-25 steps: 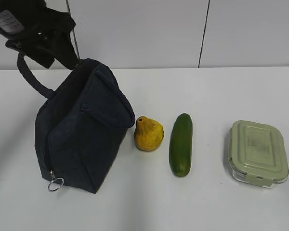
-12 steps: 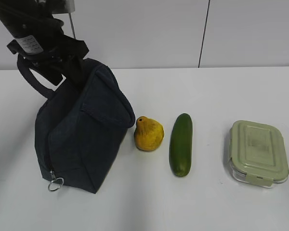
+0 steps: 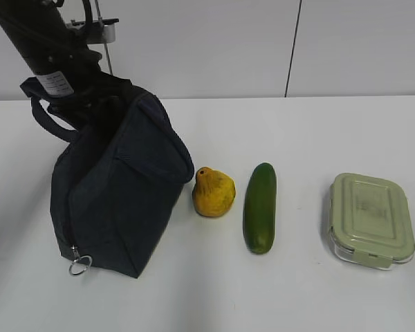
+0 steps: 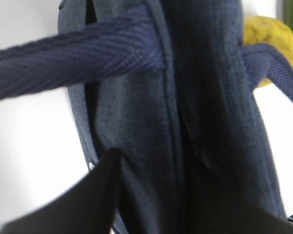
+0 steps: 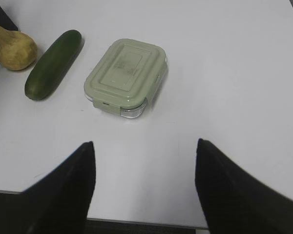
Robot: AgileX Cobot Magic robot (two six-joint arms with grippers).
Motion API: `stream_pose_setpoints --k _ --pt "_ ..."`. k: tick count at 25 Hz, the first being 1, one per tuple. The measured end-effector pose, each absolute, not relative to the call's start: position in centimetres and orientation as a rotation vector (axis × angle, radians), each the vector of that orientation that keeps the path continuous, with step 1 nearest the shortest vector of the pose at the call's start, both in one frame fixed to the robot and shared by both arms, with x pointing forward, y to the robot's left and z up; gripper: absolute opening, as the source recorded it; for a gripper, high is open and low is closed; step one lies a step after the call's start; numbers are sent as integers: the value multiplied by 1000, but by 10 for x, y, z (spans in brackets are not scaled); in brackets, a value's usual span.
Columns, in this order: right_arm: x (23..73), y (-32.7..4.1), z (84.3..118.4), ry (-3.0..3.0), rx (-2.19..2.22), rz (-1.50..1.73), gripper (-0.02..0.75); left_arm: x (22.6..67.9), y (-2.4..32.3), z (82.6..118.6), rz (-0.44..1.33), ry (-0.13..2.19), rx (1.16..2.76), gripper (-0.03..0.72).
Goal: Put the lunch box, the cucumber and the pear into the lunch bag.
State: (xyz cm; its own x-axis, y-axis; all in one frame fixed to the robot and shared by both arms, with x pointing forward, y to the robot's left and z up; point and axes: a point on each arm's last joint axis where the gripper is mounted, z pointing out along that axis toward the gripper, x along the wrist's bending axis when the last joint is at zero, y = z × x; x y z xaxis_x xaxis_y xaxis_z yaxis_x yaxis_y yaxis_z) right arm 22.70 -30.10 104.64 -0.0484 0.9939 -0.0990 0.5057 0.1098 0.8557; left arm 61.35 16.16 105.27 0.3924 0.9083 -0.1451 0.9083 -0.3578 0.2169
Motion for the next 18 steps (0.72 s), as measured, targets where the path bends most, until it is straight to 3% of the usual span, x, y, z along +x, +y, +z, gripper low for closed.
stream_pose_setpoints --k 5,18 --pt "227 -301 1046 1654 1489 841 475 615 161 1048 -14 1607 2396 27" --pt "227 -301 1046 1655 1489 843 474 608 148 1060 -183 1583 2256 3"
